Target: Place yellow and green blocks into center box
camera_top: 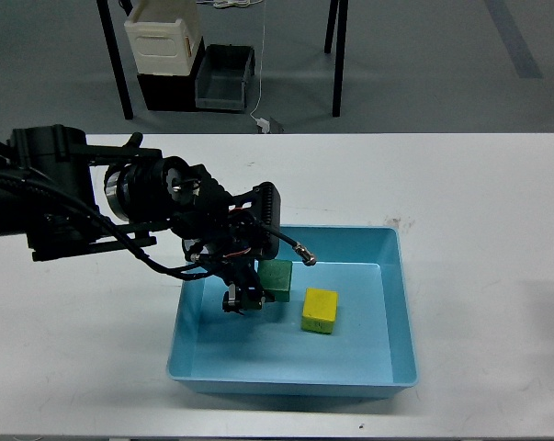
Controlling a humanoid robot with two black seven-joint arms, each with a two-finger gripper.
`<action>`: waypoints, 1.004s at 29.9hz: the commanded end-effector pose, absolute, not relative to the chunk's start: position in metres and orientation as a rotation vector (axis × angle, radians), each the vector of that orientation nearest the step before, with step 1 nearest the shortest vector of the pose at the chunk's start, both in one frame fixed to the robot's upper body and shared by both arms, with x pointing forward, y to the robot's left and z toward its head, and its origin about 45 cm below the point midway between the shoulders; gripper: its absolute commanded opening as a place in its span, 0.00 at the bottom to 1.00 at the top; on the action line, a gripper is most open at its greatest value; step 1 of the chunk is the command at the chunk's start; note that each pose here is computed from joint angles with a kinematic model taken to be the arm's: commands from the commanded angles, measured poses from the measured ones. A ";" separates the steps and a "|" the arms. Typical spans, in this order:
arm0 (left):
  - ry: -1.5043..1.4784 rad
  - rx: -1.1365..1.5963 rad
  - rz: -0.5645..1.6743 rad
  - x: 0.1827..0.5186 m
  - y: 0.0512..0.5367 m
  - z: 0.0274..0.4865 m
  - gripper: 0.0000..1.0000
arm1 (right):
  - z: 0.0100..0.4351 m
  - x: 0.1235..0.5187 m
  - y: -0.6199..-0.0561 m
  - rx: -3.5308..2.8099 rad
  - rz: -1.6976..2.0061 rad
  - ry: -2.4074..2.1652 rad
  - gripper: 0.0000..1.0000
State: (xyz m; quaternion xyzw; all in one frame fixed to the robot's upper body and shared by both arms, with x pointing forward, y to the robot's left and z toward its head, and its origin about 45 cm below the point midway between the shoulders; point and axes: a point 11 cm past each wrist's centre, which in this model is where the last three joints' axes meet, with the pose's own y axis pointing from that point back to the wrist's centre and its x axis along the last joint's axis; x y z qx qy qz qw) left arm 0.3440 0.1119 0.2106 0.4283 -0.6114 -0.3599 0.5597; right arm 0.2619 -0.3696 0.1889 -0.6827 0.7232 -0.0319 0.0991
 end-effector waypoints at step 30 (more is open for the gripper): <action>-0.531 0.174 0.219 0.385 0.125 0.309 1.00 | 0.231 0.316 -0.351 -1.838 0.250 1.838 1.00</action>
